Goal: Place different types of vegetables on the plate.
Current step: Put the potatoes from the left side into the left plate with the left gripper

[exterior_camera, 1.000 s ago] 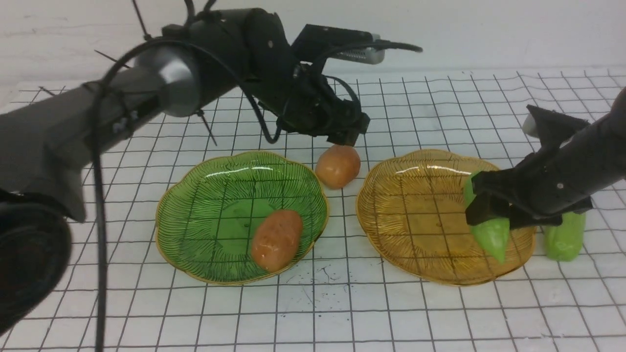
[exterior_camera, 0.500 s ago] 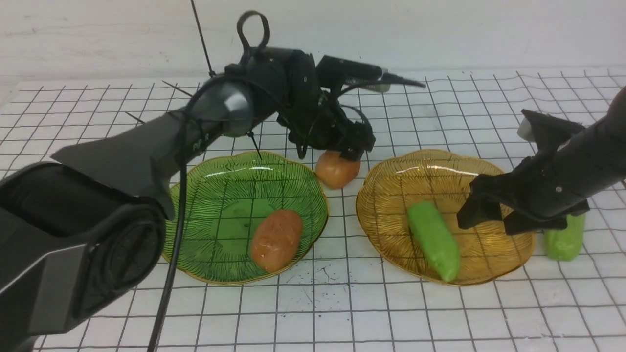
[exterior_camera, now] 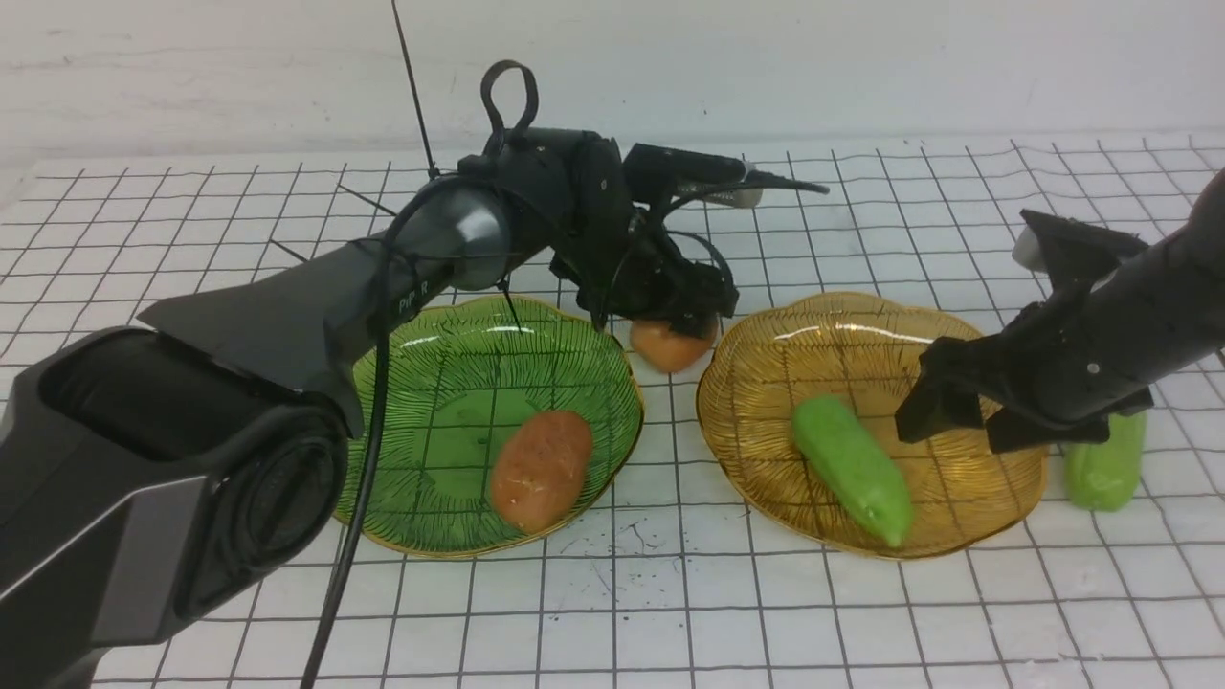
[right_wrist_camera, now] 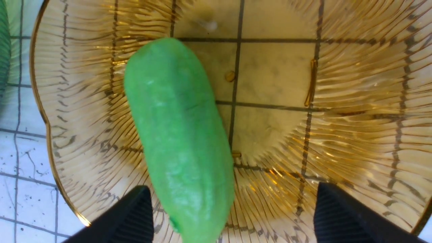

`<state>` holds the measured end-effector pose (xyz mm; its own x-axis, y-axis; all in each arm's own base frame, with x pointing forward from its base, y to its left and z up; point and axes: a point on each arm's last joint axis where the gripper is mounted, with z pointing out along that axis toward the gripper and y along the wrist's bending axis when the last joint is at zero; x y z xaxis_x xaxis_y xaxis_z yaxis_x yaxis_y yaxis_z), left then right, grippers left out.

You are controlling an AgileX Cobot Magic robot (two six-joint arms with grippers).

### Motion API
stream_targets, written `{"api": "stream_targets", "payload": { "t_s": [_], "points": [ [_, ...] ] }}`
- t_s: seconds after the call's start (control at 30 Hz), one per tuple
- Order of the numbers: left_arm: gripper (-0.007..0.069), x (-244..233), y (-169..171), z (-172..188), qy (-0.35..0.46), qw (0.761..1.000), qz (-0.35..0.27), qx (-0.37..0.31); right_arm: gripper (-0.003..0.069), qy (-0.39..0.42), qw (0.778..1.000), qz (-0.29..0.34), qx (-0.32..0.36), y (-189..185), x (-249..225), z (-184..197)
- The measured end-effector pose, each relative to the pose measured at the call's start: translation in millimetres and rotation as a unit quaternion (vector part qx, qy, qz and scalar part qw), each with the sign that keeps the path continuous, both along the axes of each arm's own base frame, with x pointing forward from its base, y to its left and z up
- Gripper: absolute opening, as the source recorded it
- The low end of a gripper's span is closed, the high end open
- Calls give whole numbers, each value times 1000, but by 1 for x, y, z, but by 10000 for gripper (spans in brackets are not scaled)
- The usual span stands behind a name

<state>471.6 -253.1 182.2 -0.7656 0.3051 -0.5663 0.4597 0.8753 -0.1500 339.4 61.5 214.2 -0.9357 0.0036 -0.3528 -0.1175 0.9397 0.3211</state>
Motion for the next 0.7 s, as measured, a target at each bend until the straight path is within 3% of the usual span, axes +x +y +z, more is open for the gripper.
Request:
{"api": "stream_targets", "payload": {
  "t_s": [0.13, 0.3, 0.4, 0.53, 0.7],
  "points": [
    [487, -5, 0, 18, 20, 1000, -8, -2, 498, -1, 1000, 9, 1, 0, -6, 10],
    [487, -13, 7, 76, 9, 1000, -19, -4, 395, -25, 999, 27, -8, -2, -18, 34],
    [487, -28, 26, 130, 2, 1000, -24, 8, 312, -53, 997, 32, -36, -7, -29, 55],
    [487, -34, 60, 162, -17, 999, 2, 48, 283, -59, 994, 7, -95, -20, -36, 64],
    [487, -35, 101, 156, 11, 996, 41, 77, 281, -24, 987, -63, -148, -52, -34, 56]
  ]
}}
